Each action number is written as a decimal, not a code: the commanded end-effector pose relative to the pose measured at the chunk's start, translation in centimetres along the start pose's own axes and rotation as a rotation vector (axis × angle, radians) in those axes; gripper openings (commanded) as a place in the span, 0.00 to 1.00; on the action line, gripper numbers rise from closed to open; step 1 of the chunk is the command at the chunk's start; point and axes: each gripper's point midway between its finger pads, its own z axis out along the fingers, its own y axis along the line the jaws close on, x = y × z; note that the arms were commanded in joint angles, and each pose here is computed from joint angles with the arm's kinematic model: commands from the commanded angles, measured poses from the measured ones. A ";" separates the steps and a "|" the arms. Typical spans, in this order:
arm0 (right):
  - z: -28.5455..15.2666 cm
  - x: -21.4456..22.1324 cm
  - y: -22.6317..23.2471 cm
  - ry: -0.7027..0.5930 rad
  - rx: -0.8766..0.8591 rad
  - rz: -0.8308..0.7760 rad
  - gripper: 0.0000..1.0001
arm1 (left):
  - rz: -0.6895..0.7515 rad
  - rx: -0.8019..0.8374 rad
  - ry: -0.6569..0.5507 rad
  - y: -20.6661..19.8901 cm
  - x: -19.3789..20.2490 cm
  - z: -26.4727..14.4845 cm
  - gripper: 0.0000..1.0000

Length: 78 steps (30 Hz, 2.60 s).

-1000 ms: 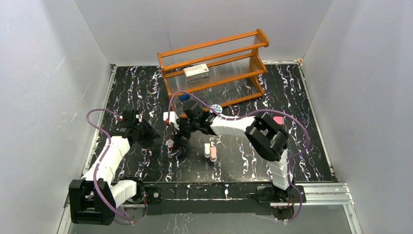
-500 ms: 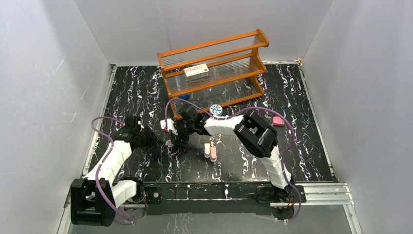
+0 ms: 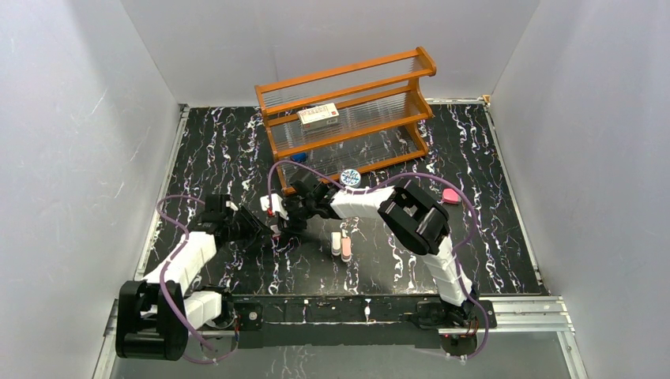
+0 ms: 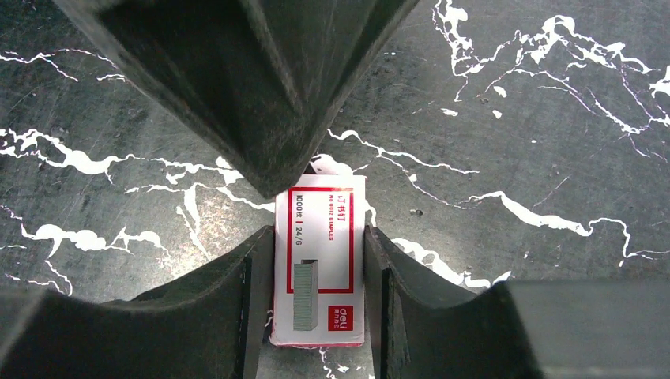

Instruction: Load the staples into the stapler

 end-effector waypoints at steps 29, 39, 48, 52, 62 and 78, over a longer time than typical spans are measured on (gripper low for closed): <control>-0.4 -1.4 0.1 -0.057 0.002 0.008 0.49 | 0.057 0.186 0.013 -1.8 -0.2 2.9 0.24; 1.0 -2.8 0.7 -0.123 -0.028 0.018 0.49 | 0.028 0.343 0.047 -3.2 1.2 2.7 0.24; 0.7 -2.8 -0.7 -0.102 0.056 0.049 0.68 | 0.027 0.268 0.006 -2.3 0.4 2.9 0.24; -2.3 -2.1 -1.5 -0.084 0.084 0.119 0.83 | 0.031 0.226 -0.018 -1.7 0.0 2.8 0.26; -6.2 1.6 -0.4 0.006 0.069 0.043 0.73 | 0.040 0.213 -0.010 -1.8 0.0 2.5 0.26; -4.5 3.1 -0.5 0.026 0.003 0.053 0.64 | 0.037 0.182 -0.008 -1.3 -0.1 2.9 0.18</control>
